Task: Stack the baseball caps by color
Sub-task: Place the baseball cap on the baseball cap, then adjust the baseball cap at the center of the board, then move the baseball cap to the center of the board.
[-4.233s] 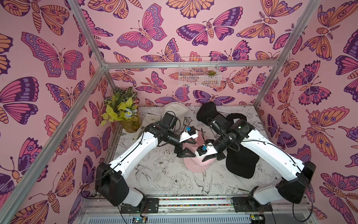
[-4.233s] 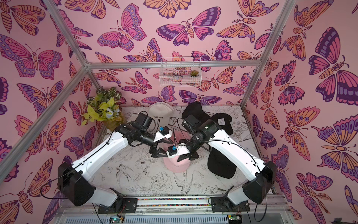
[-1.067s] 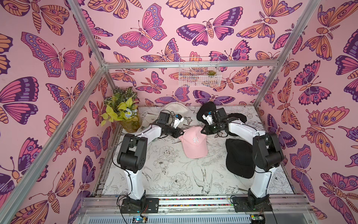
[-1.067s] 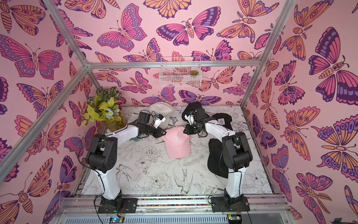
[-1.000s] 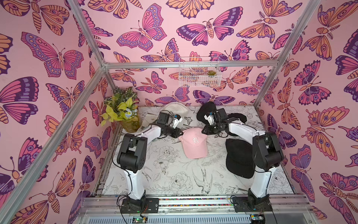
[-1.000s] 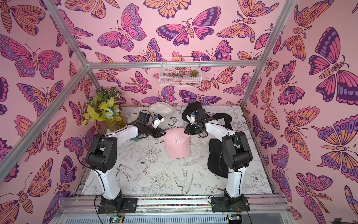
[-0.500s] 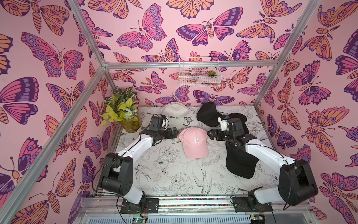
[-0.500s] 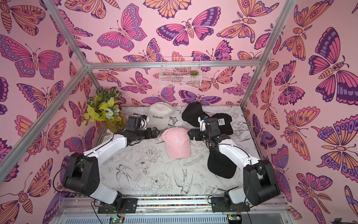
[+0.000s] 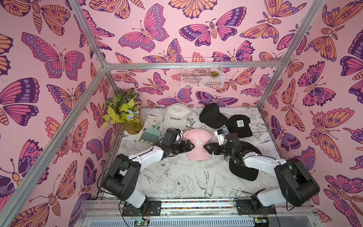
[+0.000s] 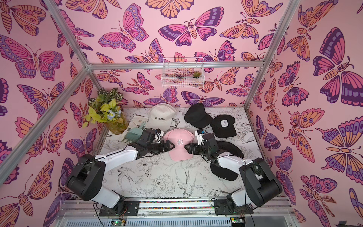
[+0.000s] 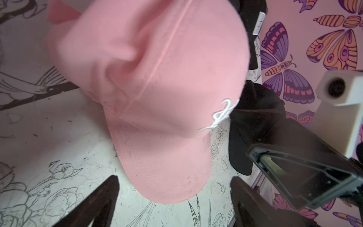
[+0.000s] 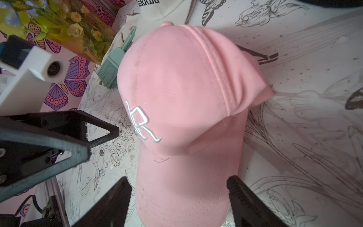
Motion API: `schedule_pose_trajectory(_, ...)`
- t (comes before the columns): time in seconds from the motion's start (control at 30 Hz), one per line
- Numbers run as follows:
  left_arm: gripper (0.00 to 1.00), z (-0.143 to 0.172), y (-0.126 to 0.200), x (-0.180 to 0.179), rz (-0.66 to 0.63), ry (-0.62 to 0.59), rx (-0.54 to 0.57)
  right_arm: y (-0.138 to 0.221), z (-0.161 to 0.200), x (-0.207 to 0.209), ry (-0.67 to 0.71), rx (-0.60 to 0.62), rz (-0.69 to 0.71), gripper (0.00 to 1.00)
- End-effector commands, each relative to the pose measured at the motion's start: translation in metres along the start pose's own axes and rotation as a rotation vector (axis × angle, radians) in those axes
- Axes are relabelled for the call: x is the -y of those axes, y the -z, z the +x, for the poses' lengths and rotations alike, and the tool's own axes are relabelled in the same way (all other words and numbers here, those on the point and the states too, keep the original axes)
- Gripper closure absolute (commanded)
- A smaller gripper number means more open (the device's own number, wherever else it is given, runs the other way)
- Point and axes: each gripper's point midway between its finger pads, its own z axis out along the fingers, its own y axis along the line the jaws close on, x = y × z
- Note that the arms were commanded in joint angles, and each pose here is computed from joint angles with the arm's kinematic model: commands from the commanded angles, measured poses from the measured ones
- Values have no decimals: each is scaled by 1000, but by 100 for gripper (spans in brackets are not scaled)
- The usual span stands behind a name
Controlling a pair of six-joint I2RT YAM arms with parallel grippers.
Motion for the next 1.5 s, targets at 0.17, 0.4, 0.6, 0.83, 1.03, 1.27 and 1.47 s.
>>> schedule_pose_trajectory(0.17, 32, 7, -35, -29, -49, 23, -54, -28, 7, 22, 0, -56, 96, 32)
schedule_pose_trajectory(0.4, 41, 20, -45, -62, -151, 65, -85, -38, 36, 41, -89, -126, 151, 36)
schedule_pose_trajectory(0.6, 36, 6, -41, -64, -161, 63, -72, -26, -9, 39, -94, -45, 162, 22)
schedule_pose_trajectory(0.83, 14, -3, -19, -45, -117, 44, -26, 0, -101, 92, -278, 154, 234, 17)
schedule_pose_trajectory(1.03, 4, 1, -14, -33, -70, 85, -41, -23, -133, 130, -448, 224, 290, 17)
schedule_pose_trajectory(1.27, 0, 3, -16, -29, -54, 112, -49, -41, -138, 169, -642, 372, 337, 18)
schedule_pose_trajectory(1.47, 0, 4, -29, -23, -7, 115, -88, -72, -157, 181, -663, 455, 230, 25)
